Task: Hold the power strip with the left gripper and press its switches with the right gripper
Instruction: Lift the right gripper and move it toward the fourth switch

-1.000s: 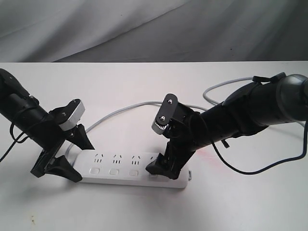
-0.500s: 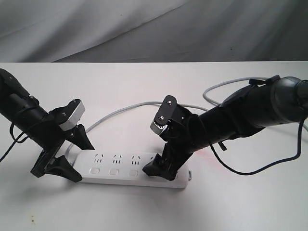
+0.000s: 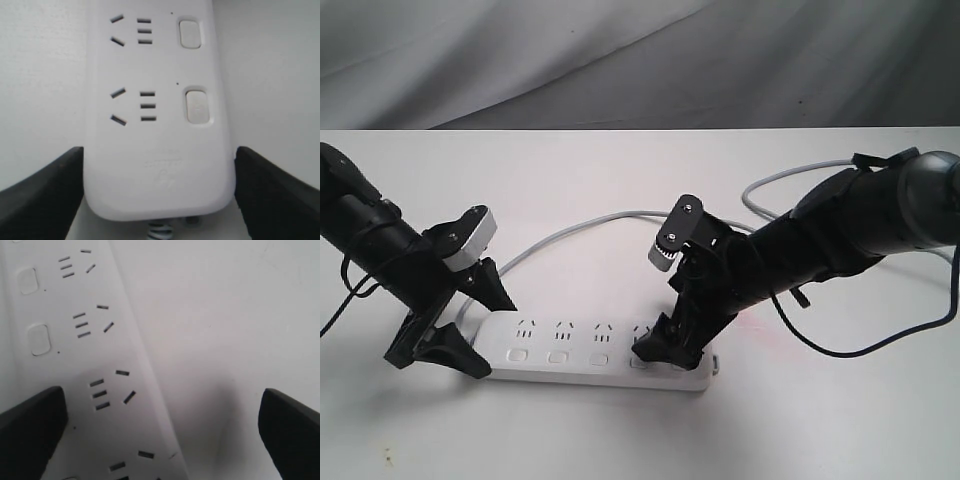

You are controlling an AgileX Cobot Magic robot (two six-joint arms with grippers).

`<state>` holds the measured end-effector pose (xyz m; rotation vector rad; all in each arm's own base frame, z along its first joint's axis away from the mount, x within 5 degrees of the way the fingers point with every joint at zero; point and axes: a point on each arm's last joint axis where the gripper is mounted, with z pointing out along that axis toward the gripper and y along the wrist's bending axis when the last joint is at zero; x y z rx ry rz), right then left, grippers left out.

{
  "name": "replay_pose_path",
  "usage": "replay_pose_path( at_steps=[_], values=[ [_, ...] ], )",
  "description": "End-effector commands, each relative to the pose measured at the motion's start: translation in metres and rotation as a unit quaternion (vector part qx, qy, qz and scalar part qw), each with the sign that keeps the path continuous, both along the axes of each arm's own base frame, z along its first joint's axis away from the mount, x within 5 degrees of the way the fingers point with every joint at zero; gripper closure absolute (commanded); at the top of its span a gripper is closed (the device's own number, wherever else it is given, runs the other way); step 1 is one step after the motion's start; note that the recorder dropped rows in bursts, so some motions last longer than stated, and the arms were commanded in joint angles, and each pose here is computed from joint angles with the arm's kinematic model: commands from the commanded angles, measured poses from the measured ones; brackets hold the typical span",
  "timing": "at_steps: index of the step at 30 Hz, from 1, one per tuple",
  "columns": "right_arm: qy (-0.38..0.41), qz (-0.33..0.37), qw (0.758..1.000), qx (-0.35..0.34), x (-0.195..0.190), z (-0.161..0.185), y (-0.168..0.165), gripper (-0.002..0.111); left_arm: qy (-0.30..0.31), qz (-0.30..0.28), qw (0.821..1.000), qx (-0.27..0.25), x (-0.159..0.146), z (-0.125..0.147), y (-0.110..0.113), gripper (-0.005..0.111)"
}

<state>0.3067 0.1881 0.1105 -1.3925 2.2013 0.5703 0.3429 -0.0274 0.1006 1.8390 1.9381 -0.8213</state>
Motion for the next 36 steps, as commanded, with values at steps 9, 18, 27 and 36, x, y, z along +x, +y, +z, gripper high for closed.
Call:
replay_pose_path(
  at_steps=[9,18,27,36],
  values=[
    [-0.007,0.046,0.997,-0.056,-0.007,-0.028,0.002,0.014,0.0,-0.006,1.0,-0.001,-0.001,0.002,0.0,0.052],
    [-0.008,0.041,0.998,-0.057,-0.008,-0.029,0.005,0.014,0.0,-0.006,1.0,-0.001,-0.001,0.002,0.0,0.052],
    [-0.119,0.01,0.992,0.036,-0.002,0.064,0.001,0.014,0.0,-0.006,1.0,-0.001,-0.001,0.002,0.0,0.052],
    [-0.11,0.003,0.991,0.077,0.001,0.091,-0.04,0.014,0.0,-0.006,1.0,-0.001,-0.001,0.002,0.0,0.052]
  ],
)
